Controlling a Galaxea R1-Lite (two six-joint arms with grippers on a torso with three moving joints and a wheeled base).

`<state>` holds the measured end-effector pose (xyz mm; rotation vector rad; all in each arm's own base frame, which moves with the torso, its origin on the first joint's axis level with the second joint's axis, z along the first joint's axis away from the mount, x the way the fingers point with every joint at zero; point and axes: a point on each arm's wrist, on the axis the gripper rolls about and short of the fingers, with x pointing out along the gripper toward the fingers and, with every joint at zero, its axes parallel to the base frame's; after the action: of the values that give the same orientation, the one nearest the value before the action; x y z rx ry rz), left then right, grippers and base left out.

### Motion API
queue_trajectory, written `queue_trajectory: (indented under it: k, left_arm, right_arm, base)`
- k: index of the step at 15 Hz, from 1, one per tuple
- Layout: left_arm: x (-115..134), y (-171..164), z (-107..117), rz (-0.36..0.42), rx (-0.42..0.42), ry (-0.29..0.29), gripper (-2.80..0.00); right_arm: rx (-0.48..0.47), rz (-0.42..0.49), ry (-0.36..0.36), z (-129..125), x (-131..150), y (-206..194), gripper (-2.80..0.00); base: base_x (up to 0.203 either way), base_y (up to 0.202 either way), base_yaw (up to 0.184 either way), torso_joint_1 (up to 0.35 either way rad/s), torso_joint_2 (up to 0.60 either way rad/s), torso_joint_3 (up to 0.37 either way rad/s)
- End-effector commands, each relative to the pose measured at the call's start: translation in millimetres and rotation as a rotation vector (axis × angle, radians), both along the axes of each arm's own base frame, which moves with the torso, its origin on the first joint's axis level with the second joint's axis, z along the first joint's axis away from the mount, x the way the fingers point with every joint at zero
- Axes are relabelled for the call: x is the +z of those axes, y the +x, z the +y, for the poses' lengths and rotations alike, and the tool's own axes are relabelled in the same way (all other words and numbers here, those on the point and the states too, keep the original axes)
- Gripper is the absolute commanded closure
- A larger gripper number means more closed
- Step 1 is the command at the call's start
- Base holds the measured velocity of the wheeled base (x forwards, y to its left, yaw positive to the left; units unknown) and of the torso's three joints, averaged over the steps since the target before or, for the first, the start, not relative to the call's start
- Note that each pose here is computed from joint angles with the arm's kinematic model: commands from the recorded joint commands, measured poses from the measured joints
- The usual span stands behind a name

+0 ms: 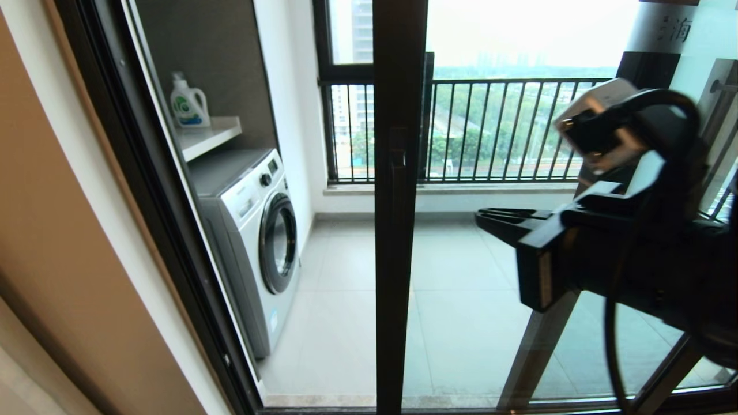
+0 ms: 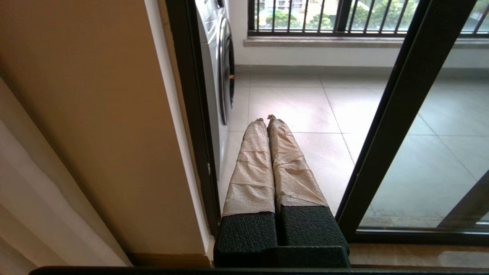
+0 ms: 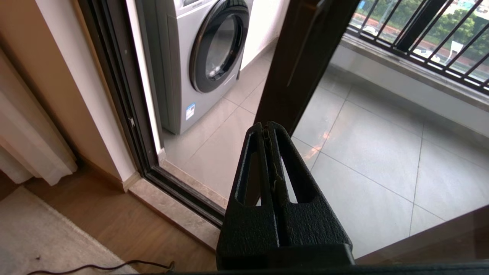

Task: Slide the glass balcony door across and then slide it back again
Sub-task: Open the slid door

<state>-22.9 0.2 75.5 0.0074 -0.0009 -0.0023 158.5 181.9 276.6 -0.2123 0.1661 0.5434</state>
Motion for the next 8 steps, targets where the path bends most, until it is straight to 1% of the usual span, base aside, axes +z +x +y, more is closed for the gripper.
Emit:
queue_trajectory:
  k: [1,4,7,8]
  left_arm:
    - [0,0,0,0.002,0.001,0.0,0.0]
    - [0,0,0,0.002,0.001,0.0,0.0]
    - [0,0,0,0.002,0.001,0.0,0.0]
    - [0,0,0,0.002,0.001,0.0,0.0]
  right_arm:
    - [-0.007,0.063,-0.086,43,-29,32,0.0]
    - [-0.058,0.063,-0.084,72,-36,69,0.0]
    - [-0.107,0.087,-0.054,93,-48,98,0.0]
    - [-0.126,0.093,-0.035,96,-50,108,0.0]
  base:
    - [0.0,0.0,0.0,0.0,0.0,0.0]
    - [0.0,0.0,0.0,0.0,0.0,0.0]
    - [0.0,0.0,0.0,0.0,0.0,0.0]
    - [0.0,0.0,0.0,0.0,0.0,0.0]
